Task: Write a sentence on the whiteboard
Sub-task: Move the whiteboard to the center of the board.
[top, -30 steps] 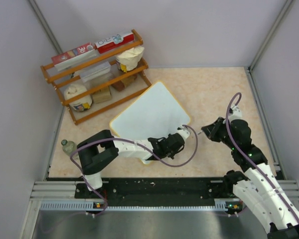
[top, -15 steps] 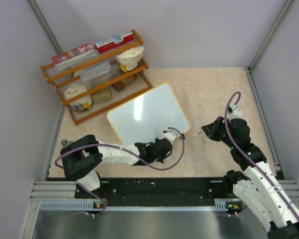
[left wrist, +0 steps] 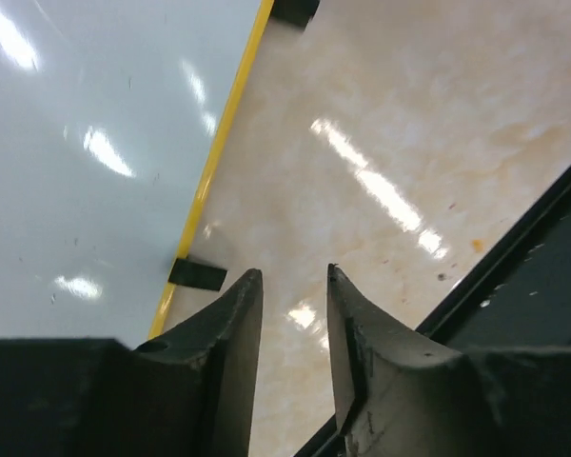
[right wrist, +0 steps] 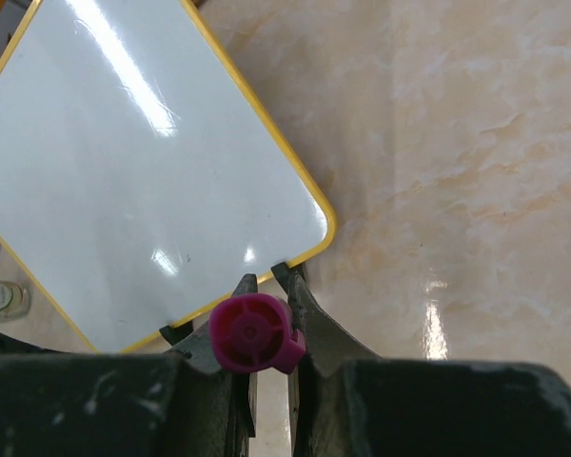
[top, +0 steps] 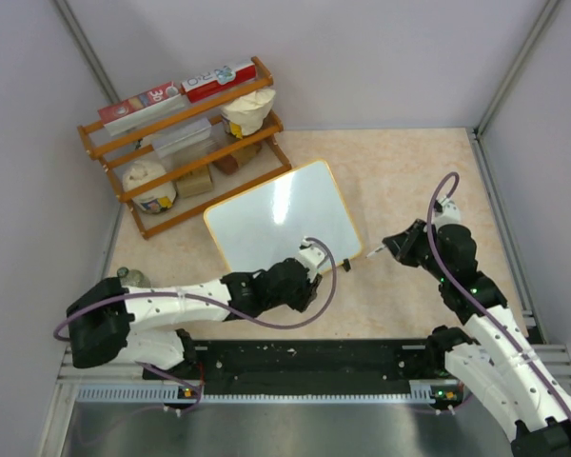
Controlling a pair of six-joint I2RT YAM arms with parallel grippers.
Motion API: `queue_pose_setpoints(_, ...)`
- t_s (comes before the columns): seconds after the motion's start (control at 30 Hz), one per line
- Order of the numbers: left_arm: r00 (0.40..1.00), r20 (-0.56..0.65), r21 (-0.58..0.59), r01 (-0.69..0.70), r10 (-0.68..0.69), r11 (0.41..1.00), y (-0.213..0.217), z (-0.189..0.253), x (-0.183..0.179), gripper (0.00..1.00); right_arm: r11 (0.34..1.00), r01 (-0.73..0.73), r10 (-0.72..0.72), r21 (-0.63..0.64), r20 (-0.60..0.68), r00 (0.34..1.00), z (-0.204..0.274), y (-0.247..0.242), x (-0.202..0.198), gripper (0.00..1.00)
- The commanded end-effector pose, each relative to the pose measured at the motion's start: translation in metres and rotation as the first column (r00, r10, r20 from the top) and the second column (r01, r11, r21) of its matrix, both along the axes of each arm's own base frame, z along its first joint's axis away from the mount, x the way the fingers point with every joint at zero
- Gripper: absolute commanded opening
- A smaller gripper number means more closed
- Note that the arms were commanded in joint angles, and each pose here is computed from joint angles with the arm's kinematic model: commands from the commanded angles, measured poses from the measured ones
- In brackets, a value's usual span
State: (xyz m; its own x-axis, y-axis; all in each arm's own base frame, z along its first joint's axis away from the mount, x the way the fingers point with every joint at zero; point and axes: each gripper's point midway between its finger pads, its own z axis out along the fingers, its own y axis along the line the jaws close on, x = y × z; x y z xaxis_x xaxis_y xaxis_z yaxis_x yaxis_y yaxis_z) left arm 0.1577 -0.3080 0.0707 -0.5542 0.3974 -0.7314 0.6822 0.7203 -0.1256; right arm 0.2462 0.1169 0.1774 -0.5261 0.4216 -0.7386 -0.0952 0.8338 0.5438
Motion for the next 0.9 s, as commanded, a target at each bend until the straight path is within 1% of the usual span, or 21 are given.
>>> queue_pose_setpoints(0.0,0.995,0.095,-0.204,0.052,-0.034,0.978,-0.029,0.079,0.013,0.49,1.000,-0.004,0.002,0.027,0.077,0.997,0.025,0.002,0.008,0.00)
queue_pose_setpoints(0.03,0.995,0.096,-0.220,0.041,-0.020,0.975,-0.028,0.088,0.020,0.53,1.000,-0.006,0.003,0.031,0.087,0.996,0.027,0.003,0.009,0.00)
queue_pose_setpoints(0.07,0.995,0.100,-0.237,0.030,-0.006,0.971,-0.025,0.097,0.025,0.63,0.999,-0.006,0.003,0.032,0.092,0.996,0.027,0.003,0.009,0.00)
queue_pose_setpoints(0.1,0.995,0.097,-0.251,0.019,0.006,0.968,-0.022,0.102,0.030,0.65,0.999,-0.007,0.003,0.031,0.095,0.995,0.027,0.003,0.009,0.00)
queue_pose_setpoints(0.13,0.996,0.077,-0.263,-0.025,0.047,0.964,-0.013,0.106,0.042,0.68,0.999,-0.009,0.005,0.032,0.100,0.995,0.028,0.003,0.009,0.00)
queue_pose_setpoints(0.2,0.992,0.073,-0.287,-0.078,0.103,0.955,0.001,0.118,0.055,0.75,0.999,-0.014,0.011,0.032,0.105,0.994,0.030,0.003,0.008,0.00)
queue_pose_setpoints(0.27,0.978,0.084,-0.298,-0.160,0.193,0.941,0.024,0.131,0.071,0.78,0.999,-0.017,0.013,0.033,0.105,0.994,0.030,0.004,0.008,0.00)
queue_pose_setpoints(0.3,0.971,0.088,-0.299,-0.187,0.223,0.936,0.033,0.135,0.075,0.84,0.999,-0.017,0.014,0.030,0.103,0.995,0.028,0.004,0.008,0.00)
queue_pose_setpoints(0.33,0.959,0.097,-0.308,-0.226,0.267,0.924,0.045,0.139,0.083,0.85,0.999,-0.020,0.017,0.027,0.104,0.994,0.028,0.004,0.008,0.00)
queue_pose_setpoints(0.4,0.922,0.119,-0.313,-0.318,0.369,0.895,0.074,0.149,0.090,0.92,0.999,-0.023,0.020,0.025,0.104,0.994,0.027,0.004,0.009,0.00)
queue_pose_setpoints(0.43,0.893,0.112,-0.320,-0.383,0.436,0.866,0.090,0.152,0.096,0.95,0.999,-0.036,0.033,0.027,0.100,0.994,0.026,0.007,0.008,0.00)
queue_pose_setpoints(0.47,0.852,0.125,-0.302,-0.455,0.508,0.838,0.113,0.154,0.097,0.99,0.999,-0.040,0.037,0.029,0.102,0.994,0.027,0.008,0.008,0.00)
queue_pose_setpoints(0.5,0.828,0.123,-0.305,-0.492,0.546,0.815,0.125,0.156,0.097,0.99,0.998,-0.045,0.042,0.033,0.101,0.994,0.026,0.009,0.009,0.00)
queue_pose_setpoints(0.53,0.793,0.112,-0.311,-0.545,0.599,0.779,0.140,0.155,0.099,0.99,0.998,-0.057,0.053,0.034,0.106,0.993,0.026,0.011,0.010,0.00)
queue_pose_setpoints(0.57,0.765,0.118,-0.343,-0.566,0.633,0.749,0.153,0.163,0.097,0.99,0.998,-0.058,0.055,0.033,0.104,0.993,0.023,0.011,0.010,0.00)
queue_pose_setpoints(0.63,0.707,0.100,-0.349,-0.634,0.700,0.690,0.177,0.157,0.097,0.99,0.997,-0.069,0.065,0.036,0.101,0.993,0.022,0.013,0.012,0.00)
queue_pose_setpoints(0.67,0.679,0.088,-0.372,-0.657,0.729,0.656,0.187,0.159,0.095,0.99,0.997,-0.073,0.068,0.039,0.102,0.992,0.022,0.014,0.012,0.00)
queue_pose_setpoints(0.7,0.664,0.063,-0.360,-0.682,0.745,0.637,0.195,0.153,0.092,0.99,0.996,-0.076,0.071,0.039,0.105,0.992,0.023,0.015,0.012,0.00)
queue_pose_setpoints(0.73,0.631,0.040,-0.356,-0.716,0.775,0.601,0.207,0.145,0.094,0.99,0.996,-0.084,0.078,0.043,0.112,0.991,0.024,0.016,0.012,0.00)
queue_pose_setpoints(0.77,0.622,0.026,-0.364,-0.723,0.782,0.587,0.213,0.143,0.093,0.99,0.995,-0.085,0.080,0.042,0.111,0.991,0.022,0.016,0.012,0.00)
queue_pose_setpoints(0.87,0.635,-0.058,-0.371,-0.730,0.770,0.574,0.218,0.123,0.096,0.99,0.995,-0.089,0.083,0.044,0.124,0.989,0.022,0.017,0.012,0.00)
